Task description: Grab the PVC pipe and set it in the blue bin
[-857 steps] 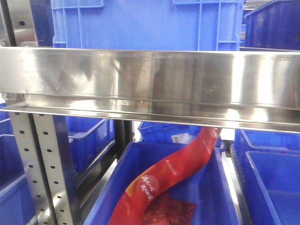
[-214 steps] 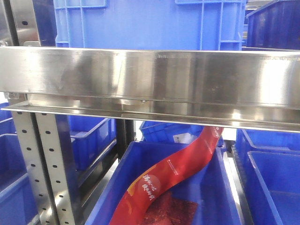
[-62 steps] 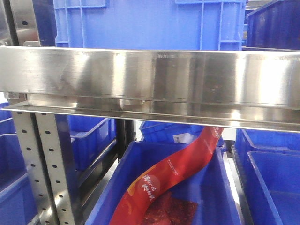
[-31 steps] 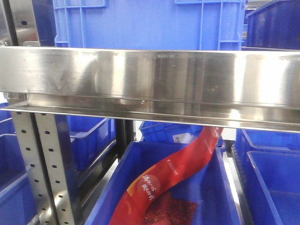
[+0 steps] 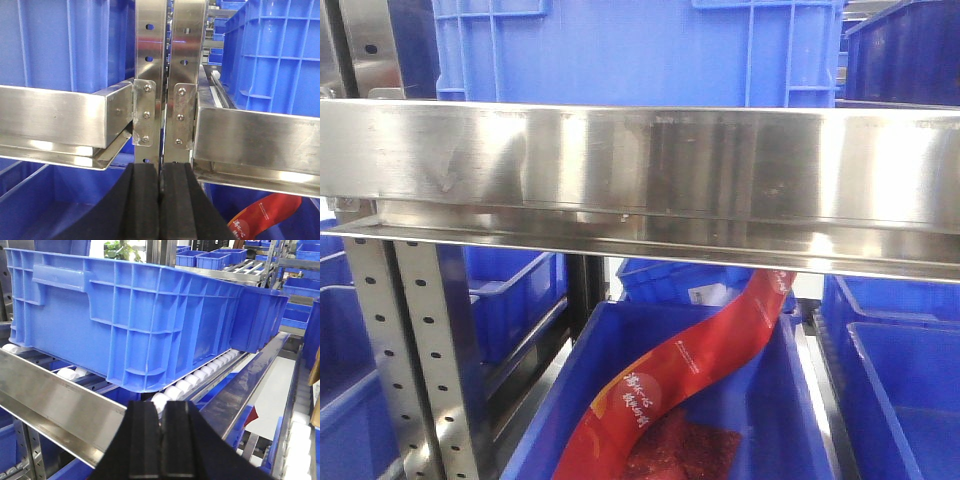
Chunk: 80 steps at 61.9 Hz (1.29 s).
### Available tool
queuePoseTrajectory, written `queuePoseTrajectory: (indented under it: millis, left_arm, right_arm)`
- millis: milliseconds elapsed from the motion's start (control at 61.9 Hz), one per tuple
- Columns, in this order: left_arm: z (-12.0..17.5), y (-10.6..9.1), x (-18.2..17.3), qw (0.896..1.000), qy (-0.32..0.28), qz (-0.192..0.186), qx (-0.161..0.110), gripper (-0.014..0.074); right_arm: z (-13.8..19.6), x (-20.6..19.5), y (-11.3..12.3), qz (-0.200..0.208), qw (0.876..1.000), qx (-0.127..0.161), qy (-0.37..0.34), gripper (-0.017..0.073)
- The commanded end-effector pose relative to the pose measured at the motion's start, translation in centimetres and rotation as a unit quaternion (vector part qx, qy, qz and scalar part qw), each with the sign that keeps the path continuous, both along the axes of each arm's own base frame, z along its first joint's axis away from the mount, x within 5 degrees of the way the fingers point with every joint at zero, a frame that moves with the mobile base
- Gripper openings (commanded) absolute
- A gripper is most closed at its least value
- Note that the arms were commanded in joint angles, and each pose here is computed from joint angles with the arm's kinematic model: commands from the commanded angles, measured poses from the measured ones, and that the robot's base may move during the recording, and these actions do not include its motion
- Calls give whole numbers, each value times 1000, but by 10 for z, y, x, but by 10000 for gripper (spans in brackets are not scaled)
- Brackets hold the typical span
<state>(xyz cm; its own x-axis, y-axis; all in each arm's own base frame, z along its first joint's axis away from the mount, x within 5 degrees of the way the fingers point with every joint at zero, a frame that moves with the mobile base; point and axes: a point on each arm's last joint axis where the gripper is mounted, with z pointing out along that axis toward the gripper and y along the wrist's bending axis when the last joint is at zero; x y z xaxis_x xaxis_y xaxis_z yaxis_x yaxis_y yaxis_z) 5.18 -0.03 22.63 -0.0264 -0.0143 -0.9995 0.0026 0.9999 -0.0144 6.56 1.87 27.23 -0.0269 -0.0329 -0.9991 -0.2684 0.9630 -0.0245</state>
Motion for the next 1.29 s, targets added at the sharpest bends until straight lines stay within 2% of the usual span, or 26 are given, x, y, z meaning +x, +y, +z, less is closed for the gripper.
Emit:
queuePoseTrajectory:
  millis: [0,1276]
  left_arm:
    - [1,0,0,1000,-7,0,1,-111]
    - [1,0,0,1000,-7,0,1,-111]
  right_arm:
    - [1,0,-1,-3,1000,0,-13,-162]
    - [1,0,-1,-3,1000,0,-13,-162]
